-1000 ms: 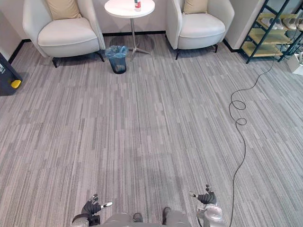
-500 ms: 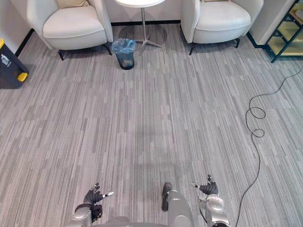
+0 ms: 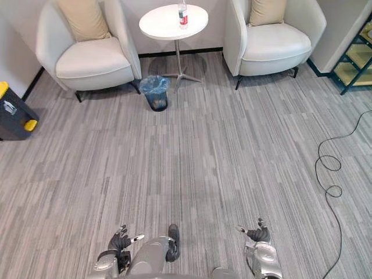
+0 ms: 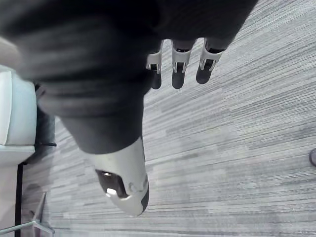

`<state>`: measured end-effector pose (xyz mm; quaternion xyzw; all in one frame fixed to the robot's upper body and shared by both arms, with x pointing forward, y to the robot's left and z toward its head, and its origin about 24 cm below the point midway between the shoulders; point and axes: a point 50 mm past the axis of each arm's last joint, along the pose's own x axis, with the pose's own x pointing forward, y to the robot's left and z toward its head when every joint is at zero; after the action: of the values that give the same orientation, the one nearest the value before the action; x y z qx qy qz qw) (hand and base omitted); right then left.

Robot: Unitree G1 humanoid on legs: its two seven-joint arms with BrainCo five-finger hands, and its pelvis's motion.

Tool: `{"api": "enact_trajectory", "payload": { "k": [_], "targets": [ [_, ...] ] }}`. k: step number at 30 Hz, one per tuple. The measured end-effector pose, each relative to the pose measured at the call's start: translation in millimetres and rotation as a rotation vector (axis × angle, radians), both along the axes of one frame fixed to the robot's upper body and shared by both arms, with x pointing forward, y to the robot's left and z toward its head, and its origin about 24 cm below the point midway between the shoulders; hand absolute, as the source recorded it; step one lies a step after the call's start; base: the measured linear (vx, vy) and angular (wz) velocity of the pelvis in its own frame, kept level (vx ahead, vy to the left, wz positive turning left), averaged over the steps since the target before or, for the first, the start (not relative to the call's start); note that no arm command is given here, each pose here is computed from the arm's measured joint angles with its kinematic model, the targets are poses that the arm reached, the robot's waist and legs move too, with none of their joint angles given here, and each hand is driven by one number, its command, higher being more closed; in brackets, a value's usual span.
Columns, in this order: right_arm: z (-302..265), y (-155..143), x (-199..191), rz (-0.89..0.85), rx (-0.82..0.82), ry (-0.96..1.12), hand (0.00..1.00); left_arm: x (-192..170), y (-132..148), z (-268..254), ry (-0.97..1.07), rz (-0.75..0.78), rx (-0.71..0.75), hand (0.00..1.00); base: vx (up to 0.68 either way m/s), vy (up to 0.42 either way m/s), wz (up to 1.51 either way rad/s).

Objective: Gather rubbish on tea table into small bin, then transfer packed bag to large trash can.

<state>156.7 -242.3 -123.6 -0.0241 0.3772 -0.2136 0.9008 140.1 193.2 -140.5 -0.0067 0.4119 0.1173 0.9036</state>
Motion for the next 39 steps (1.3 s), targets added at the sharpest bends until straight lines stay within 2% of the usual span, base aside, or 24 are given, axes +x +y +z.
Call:
{"api": "enact_trajectory", "payload": {
  "k": [10, 13, 15, 19, 26, 31, 39],
  "targets": [
    [-5.6, 15.0, -1.4, 0.038, 0.026, 0.023, 0.00, -0.9, 9.9, -0.3, 0.023, -0.039, 0.040, 0.00, 0.43, 0.095, -0.04],
    [-2.2, 12.8, 5.4, 0.049, 0.013, 0.008, 0.00, 6.6, 8.4, 2.0, 0.004, -0.034, 0.033, 0.00, 0.60, -0.193, 0.38],
    [-7.1, 11.0, -7.7, 0.037, 0.013, 0.040, 0.00, 6.6, 11.5, 2.6, 0.004, -0.038, 0.042, 0.00, 0.59, -0.278, 0.51],
    [-5.1, 1.9, -6.6, 0.031, -0.008, 0.045, 0.00, 12.5, -0.1, 2.1, -0.006, -0.033, 0.009, 0.00, 0.48, -0.291, 0.27],
    [-6.4, 17.4, -4.7, 0.016, 0.042, 0.015, 0.00, 7.6, -5.2, 2.1, -0.021, 0.011, -0.021, 0.00, 0.32, -0.168, 0.08],
    [-0.9, 10.9, 6.0, 0.002, 0.030, -0.012, 0.00, 5.7, -7.6, 1.1, -0.016, 0.021, -0.030, 0.00, 0.32, 0.112, -0.40],
    [-5.3, 15.4, -0.5, 0.036, 0.030, 0.019, 0.00, -7.8, -1.1, -4.6, 0.033, 0.028, -0.010, 0.00, 0.34, 0.185, -0.42]
  ]
}}
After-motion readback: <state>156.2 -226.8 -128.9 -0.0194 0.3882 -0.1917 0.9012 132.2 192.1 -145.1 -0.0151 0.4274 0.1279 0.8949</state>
